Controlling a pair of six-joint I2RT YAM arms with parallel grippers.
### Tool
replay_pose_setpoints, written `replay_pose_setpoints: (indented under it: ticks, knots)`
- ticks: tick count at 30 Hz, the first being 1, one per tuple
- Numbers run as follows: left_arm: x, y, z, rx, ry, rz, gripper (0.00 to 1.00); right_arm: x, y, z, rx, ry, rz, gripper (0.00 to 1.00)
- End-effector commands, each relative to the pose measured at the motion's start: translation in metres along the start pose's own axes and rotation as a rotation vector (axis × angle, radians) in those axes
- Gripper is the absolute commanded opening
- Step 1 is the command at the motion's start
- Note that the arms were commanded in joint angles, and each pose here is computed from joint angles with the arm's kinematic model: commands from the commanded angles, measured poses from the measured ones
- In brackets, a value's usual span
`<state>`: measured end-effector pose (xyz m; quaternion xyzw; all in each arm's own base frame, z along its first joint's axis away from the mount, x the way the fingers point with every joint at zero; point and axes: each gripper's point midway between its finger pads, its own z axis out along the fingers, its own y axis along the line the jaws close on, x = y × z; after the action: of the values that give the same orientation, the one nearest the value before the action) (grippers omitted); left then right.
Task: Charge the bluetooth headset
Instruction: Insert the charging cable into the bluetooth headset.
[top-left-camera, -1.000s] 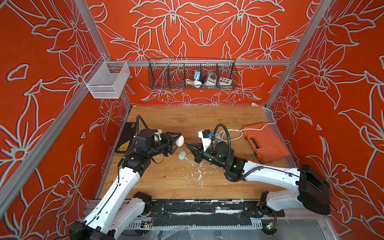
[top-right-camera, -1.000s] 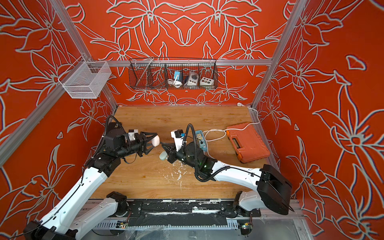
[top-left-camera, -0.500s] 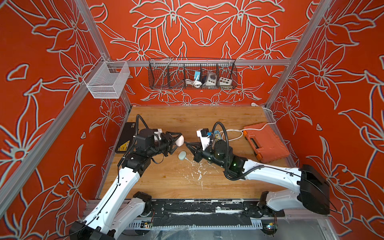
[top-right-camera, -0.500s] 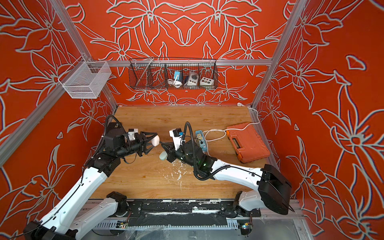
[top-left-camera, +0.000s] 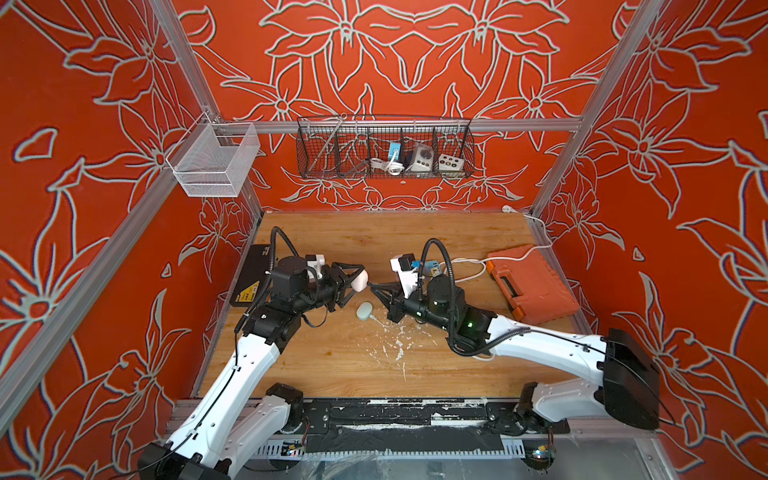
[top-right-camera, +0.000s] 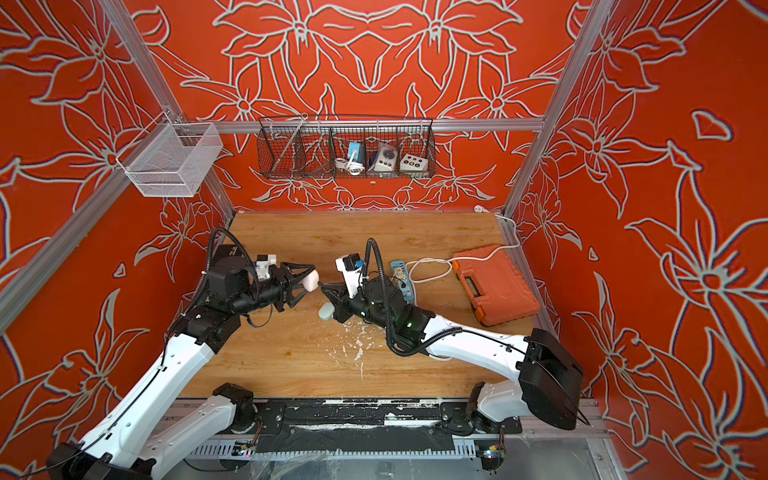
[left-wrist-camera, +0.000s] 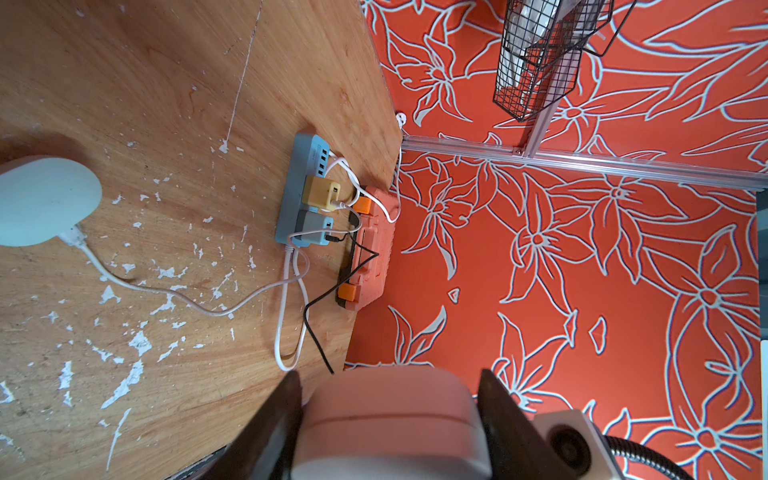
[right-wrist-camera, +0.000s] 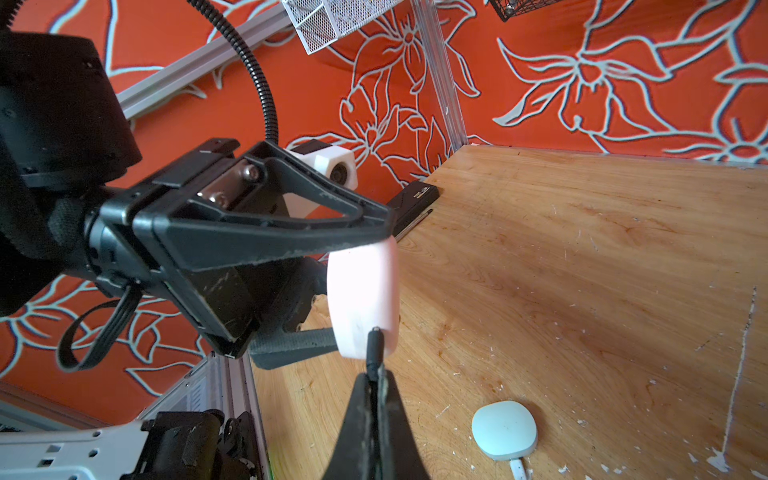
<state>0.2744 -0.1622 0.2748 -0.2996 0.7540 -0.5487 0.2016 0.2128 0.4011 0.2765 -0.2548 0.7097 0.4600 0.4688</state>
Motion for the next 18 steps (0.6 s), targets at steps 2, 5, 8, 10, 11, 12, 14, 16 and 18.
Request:
replay_pose_setpoints:
  ticks: [2, 5, 8, 10, 11, 12, 14, 16, 18]
  knots:
    - [0.032, -0.030, -0.005, 0.094, 0.161, 0.053, 0.10, -0.017, 0.023, 0.010, -0.091, -0.031, -0.018, 0.00]
    - [0.034, -0.031, -0.006, 0.099, 0.166, 0.057, 0.09, -0.017, 0.022, 0.013, -0.082, -0.031, -0.020, 0.00]
    - [0.035, -0.032, -0.006, 0.101, 0.171, 0.059, 0.09, -0.018, 0.021, 0.015, -0.077, -0.023, -0.027, 0.00]
    - [0.035, -0.033, -0.006, 0.102, 0.170, 0.061, 0.09, -0.018, 0.021, 0.015, -0.075, -0.023, -0.025, 0.00]
    - [0.036, -0.032, -0.006, 0.099, 0.173, 0.060, 0.09, -0.018, 0.020, 0.015, -0.072, -0.022, -0.024, 0.00]
    - [0.035, -0.030, -0.006, 0.092, 0.170, 0.058, 0.09, -0.018, 0.020, 0.015, -0.071, -0.020, -0.024, 0.00]
    - [0.034, -0.027, -0.005, 0.077, 0.160, 0.053, 0.09, -0.016, 0.018, 0.014, -0.062, -0.016, -0.022, 0.00]
    - [0.031, -0.022, -0.005, 0.059, 0.141, 0.045, 0.10, -0.015, 0.016, 0.013, -0.053, -0.013, -0.021, 0.00]
    - [0.027, -0.017, -0.005, 0.035, 0.118, 0.036, 0.11, -0.013, 0.014, 0.010, -0.044, -0.009, -0.018, 0.00]
